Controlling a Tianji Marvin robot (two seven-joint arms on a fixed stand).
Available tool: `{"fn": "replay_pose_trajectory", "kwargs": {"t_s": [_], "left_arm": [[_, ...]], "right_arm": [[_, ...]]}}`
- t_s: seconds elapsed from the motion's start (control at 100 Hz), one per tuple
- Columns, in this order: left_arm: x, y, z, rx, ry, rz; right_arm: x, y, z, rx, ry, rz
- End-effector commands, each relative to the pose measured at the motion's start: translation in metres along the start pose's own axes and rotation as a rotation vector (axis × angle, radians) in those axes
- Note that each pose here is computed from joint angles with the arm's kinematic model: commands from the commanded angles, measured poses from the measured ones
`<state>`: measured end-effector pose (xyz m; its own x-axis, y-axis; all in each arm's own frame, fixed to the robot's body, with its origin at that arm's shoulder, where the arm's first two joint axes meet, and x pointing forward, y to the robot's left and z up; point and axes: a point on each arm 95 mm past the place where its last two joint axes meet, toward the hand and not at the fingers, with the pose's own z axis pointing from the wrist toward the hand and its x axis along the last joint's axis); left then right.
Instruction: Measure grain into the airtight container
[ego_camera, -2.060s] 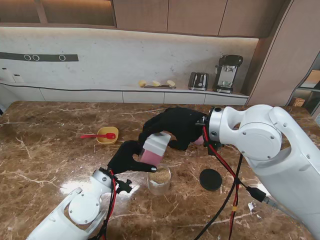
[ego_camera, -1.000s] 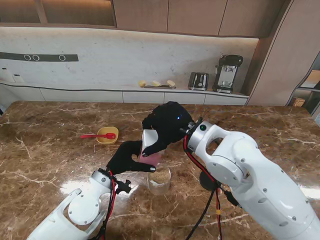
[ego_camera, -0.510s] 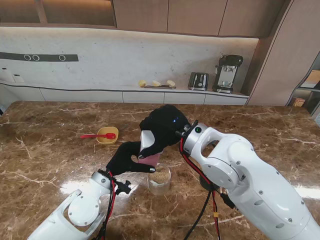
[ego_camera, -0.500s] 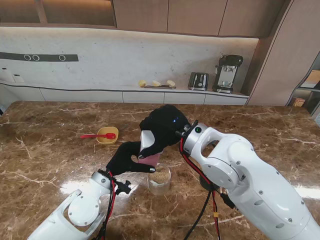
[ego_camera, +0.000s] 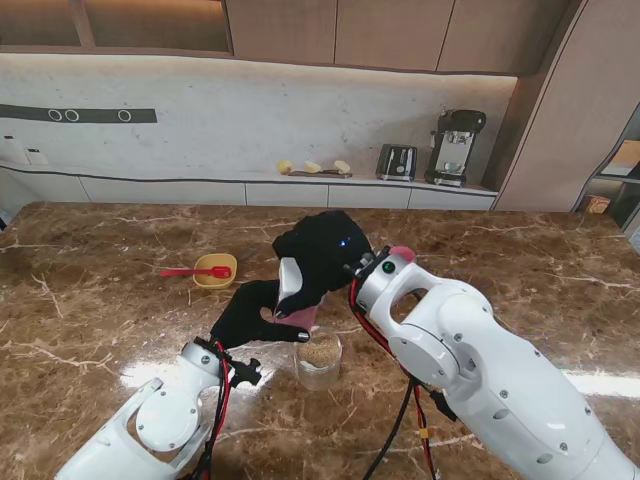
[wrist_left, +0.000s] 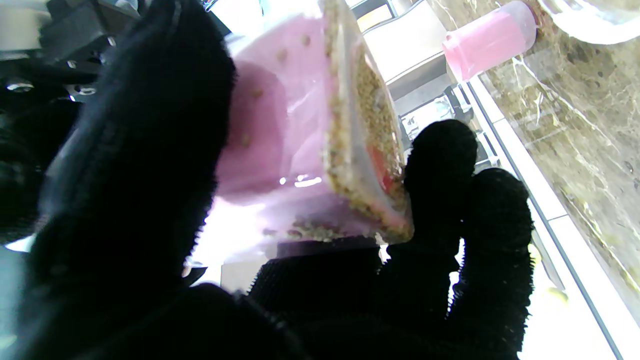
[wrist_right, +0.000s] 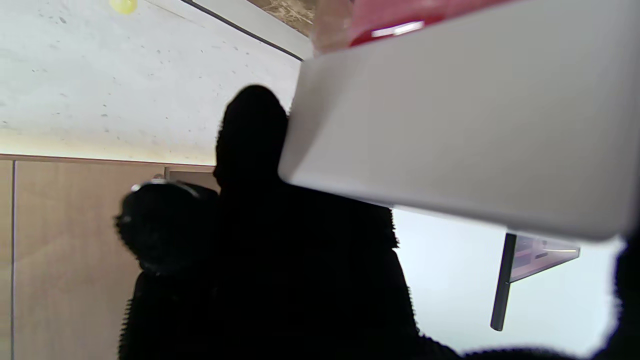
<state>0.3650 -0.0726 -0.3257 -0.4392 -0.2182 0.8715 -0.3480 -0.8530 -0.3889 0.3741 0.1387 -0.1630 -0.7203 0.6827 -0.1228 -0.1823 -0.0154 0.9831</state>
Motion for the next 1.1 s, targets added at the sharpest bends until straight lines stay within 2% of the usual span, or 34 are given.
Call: {"fn": "replay_pose_trajectory", "kwargs": {"t_s": [0.0,0.18,0.4,0.48,0.78,0.92,1.09], "left_arm": [[0.008,0.003,0.004,0.011,0.029,-0.01],[0.009,0.002,0.004,0.011,0.044,0.013],[0.008,0.002,0.004,0.008,0.05,0.025],[0.008,0.003,0.004,0.009,0.049,0.026],[0.008,0.006,0.004,0.012,0.047,0.019],[0.008,0.007,0.004,0.016,0.044,0.015],[0.009,0.008,0.005,0.022,0.042,0.014]], "right_arm": [[0.001,-0.012,-0.002,0.035,-0.035,0.001],[0.006,-0.012,-0.003,0.043,-0.114,0.001],[0.013,-0.013,-0.003,0.062,-0.26,0.054],[0.014,-0.013,-0.003,0.063,-0.283,0.072],[0.012,-0.013,-0.007,0.094,-0.17,0.088],[0.009,-0.011,-0.012,0.155,-0.124,0.119],[0.007,-0.005,-0.017,0.261,-0.08,0.194]]}}
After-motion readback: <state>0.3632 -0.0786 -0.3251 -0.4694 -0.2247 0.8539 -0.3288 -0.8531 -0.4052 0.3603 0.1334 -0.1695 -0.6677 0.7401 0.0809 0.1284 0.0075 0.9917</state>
